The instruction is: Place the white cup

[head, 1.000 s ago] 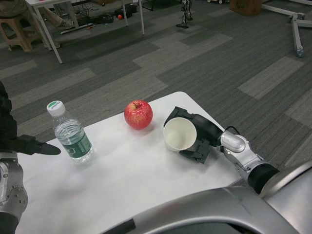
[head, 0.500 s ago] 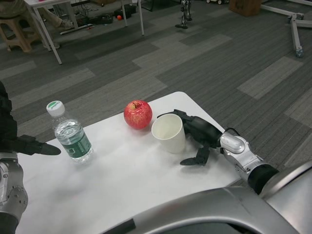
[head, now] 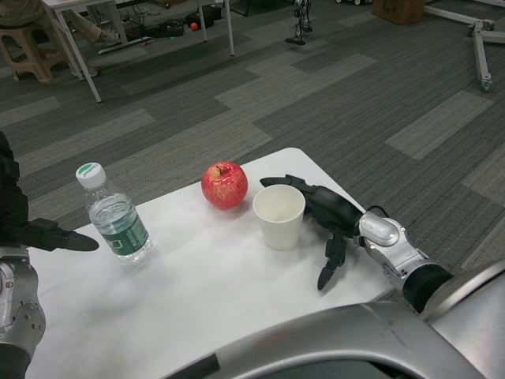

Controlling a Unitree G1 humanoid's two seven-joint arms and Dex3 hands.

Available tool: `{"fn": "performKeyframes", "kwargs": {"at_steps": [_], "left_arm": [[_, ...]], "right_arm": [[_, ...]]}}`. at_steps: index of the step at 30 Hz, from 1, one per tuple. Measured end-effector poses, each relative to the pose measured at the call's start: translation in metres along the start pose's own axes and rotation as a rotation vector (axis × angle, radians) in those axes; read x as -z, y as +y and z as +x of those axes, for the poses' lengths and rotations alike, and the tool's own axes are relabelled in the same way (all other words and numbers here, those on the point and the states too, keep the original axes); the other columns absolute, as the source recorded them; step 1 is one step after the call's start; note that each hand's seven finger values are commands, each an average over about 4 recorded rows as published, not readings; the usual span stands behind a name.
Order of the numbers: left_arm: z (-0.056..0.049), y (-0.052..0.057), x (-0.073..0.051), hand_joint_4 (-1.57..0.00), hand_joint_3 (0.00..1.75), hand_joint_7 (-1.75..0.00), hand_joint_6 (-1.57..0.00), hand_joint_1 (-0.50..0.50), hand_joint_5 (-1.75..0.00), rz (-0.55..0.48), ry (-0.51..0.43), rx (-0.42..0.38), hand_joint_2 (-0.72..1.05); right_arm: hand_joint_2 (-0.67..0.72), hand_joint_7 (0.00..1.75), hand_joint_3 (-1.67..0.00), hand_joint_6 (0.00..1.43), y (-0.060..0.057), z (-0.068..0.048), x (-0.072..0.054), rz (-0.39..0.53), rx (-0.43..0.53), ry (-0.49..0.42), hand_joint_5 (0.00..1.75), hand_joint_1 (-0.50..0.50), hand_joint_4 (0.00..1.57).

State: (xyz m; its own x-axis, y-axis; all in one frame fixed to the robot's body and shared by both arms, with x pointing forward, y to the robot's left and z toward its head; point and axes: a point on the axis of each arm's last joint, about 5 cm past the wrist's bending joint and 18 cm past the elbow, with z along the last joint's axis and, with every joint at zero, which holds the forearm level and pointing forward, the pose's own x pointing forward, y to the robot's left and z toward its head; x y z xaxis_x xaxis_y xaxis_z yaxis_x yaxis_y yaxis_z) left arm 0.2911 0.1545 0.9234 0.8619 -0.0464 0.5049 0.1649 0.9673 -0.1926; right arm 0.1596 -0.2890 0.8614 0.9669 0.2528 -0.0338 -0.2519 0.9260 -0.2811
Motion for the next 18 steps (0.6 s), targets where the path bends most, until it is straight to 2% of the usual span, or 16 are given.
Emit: {"fn": "performKeyframes", "kwargs": {"at_steps": [7, 18], "left_arm": [[0.0, 0.0, 0.0, 0.0, 0.09, -0.14, 0.0, -0.5, 0.0, 0.0, 0.001, 0.0, -0.64], [0.0, 0.0, 0.0, 0.0, 0.09, -0.14, 0.0, -0.5, 0.0, 0.0, 0.002, 0.001, -0.64]], "right_arm": [[0.72, 0.21, -0.08, 0.0, -0.015, -0.007, -0.004, -0.015, 0.082, -0.011, 0.0, -0.44, 0.0], [0.72, 0.17, -0.08, 0.0, -0.037, -0.017, -0.019, -0.063, 0.21, -0.082, 0.0, -0.42, 0.0]]}}
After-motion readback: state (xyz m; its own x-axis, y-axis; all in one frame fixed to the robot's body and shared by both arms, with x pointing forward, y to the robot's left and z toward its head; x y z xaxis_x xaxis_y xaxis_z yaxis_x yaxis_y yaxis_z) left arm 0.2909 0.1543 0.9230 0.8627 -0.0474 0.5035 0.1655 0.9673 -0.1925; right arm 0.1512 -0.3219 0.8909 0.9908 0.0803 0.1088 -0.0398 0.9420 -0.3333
